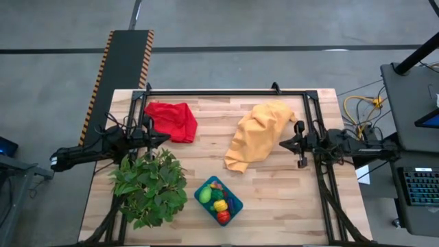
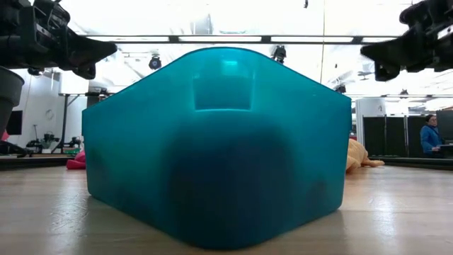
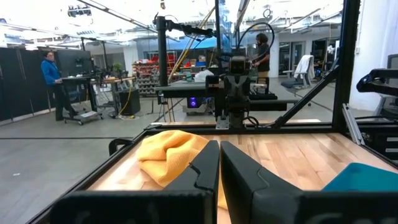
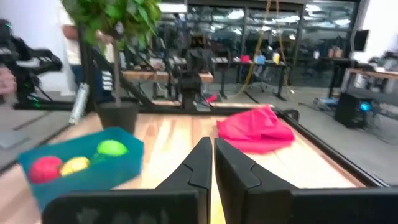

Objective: Pick and placing Produce into tupperware
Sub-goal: Return to Home Position

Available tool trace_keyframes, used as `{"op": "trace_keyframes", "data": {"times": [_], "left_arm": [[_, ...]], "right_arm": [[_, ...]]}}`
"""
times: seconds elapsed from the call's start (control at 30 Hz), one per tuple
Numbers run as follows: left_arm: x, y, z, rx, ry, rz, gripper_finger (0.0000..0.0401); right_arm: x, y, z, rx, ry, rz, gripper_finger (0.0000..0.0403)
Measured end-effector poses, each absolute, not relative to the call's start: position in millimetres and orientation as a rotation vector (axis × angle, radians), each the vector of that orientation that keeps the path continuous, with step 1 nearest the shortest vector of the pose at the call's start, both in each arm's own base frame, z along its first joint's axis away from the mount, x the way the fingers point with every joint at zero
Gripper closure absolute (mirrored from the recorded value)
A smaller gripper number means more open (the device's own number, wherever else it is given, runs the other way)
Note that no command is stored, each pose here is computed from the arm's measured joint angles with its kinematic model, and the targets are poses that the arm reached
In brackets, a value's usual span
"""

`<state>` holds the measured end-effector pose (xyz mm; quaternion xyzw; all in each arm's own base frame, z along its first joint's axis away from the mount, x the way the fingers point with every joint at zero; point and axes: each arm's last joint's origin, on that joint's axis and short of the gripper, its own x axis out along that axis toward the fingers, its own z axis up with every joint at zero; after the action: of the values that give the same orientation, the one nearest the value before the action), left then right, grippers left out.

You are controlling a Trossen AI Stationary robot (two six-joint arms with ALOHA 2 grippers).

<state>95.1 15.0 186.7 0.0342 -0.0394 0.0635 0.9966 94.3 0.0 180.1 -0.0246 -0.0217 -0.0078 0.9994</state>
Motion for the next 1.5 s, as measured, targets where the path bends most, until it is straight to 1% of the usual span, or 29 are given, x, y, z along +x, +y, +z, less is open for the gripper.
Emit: {"op": "trace_keyframes", "data": {"times": [0.13, 0.63, 1.17, 1.27, 1.37, 1.5], "left_arm": [[95, 15, 186, 0.068, -0.075, 0.127, 0.0401], [97, 15, 180, 0.051, -0.059, 0.123, 0.0401], [102, 3, 173, 0.046, -0.008, 0.045, 0.0401], [103, 2, 167, 0.066, 0.019, 0.091, 0.0401], [103, 2, 164, 0.082, 0.033, 0.099, 0.0401], [102, 2, 168, 0.091, 0.0, 0.105, 0.0401]], "right_arm": [[96, -1, 169, -0.037, -0.003, -0.044, 0.0394], [96, -1, 170, 0.0, 0.002, -0.05, 0.0394], [96, -2, 170, 0.0, 0.001, -0.084, 0.0394], [96, -2, 170, -0.009, 0.002, -0.084, 0.0394], [96, -2, 170, -0.011, 0.002, -0.083, 0.0394], [96, -2, 170, -0.04, 0.004, -0.083, 0.0394]]}}
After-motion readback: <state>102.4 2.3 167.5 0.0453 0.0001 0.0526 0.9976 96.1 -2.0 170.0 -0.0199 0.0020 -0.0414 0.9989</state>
